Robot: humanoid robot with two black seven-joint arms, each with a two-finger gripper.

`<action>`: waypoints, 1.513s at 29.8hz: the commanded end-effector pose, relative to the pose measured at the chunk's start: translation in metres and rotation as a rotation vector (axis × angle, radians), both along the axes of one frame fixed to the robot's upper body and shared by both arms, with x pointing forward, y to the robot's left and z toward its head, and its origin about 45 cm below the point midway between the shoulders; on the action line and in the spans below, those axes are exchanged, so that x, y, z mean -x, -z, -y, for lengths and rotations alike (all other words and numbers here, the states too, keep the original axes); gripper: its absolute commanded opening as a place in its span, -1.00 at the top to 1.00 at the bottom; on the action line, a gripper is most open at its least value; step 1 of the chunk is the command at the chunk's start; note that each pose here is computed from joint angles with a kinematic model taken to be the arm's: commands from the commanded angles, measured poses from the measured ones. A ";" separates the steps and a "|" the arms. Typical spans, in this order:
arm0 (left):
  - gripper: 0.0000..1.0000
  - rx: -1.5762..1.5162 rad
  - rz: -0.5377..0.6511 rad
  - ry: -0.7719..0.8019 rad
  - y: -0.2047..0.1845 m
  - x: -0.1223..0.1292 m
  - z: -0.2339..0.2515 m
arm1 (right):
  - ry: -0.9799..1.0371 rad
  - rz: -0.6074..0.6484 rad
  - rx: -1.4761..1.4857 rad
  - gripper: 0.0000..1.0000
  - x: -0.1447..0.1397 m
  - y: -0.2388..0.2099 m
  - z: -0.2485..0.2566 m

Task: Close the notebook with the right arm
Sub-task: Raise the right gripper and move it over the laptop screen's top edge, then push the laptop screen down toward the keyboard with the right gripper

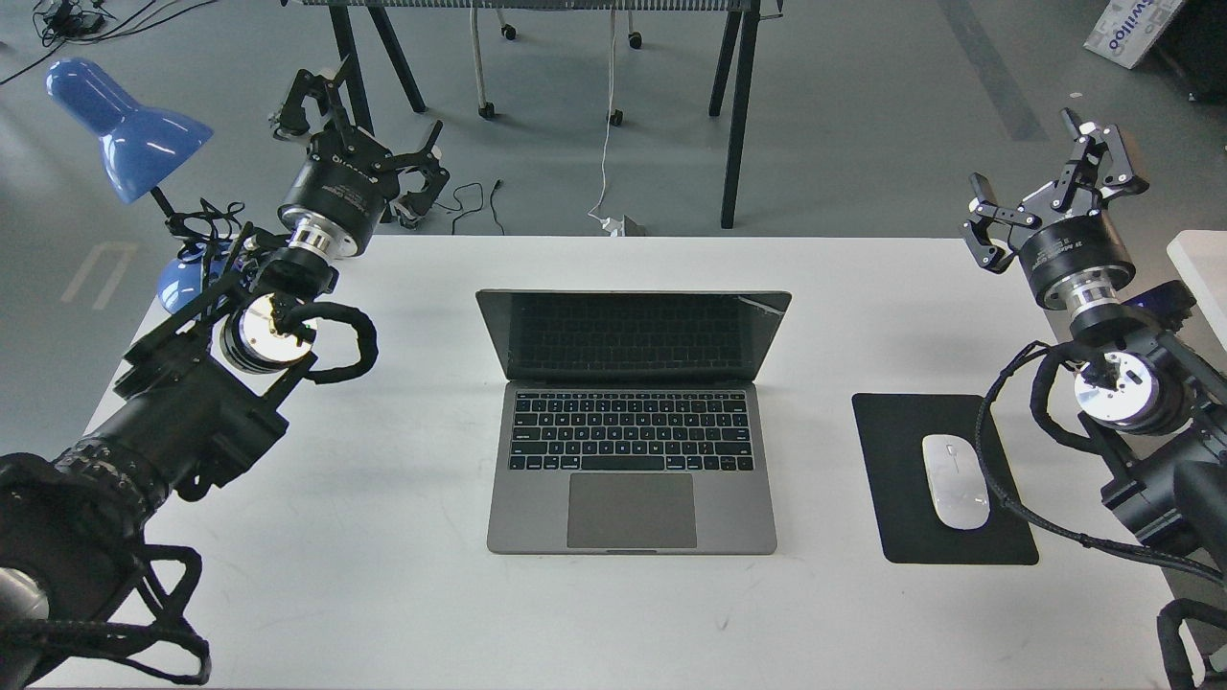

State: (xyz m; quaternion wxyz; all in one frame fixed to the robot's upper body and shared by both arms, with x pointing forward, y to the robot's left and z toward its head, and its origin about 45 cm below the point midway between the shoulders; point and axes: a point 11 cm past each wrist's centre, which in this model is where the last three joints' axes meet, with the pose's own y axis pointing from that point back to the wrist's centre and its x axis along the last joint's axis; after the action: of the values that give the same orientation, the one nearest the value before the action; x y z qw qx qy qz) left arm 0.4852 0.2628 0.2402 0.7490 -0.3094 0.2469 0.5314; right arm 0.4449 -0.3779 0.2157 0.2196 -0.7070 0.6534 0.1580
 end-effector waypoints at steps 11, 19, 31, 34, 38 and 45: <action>-1.00 0.002 0.003 0.003 0.000 0.000 0.000 | -0.064 0.032 -0.023 -1.00 -0.018 -0.014 -0.041; -1.00 0.002 0.003 0.003 0.000 0.000 0.000 | -0.175 0.018 0.002 -1.00 -0.040 -0.018 -0.107; -1.00 0.000 0.002 0.003 0.000 0.001 0.000 | -0.420 -0.071 0.061 -1.00 -0.010 0.021 -0.185; -1.00 0.000 0.002 0.003 0.000 0.001 0.000 | -0.433 -0.082 0.052 -1.00 -0.001 0.027 -0.186; -1.00 0.000 0.004 0.004 0.000 0.000 0.000 | -0.448 -0.109 0.079 -1.00 0.008 0.039 -0.178; -1.00 0.000 0.002 0.003 0.000 0.001 0.000 | -0.516 -0.162 0.160 -1.00 0.033 0.061 -0.170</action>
State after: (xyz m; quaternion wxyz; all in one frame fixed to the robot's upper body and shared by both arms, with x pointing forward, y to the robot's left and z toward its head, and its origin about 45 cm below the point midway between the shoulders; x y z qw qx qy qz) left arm 0.4847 0.2630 0.2399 0.7502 -0.3097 0.2467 0.5296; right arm 0.4223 -0.2053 0.1628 0.0820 -0.8435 0.4862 0.2130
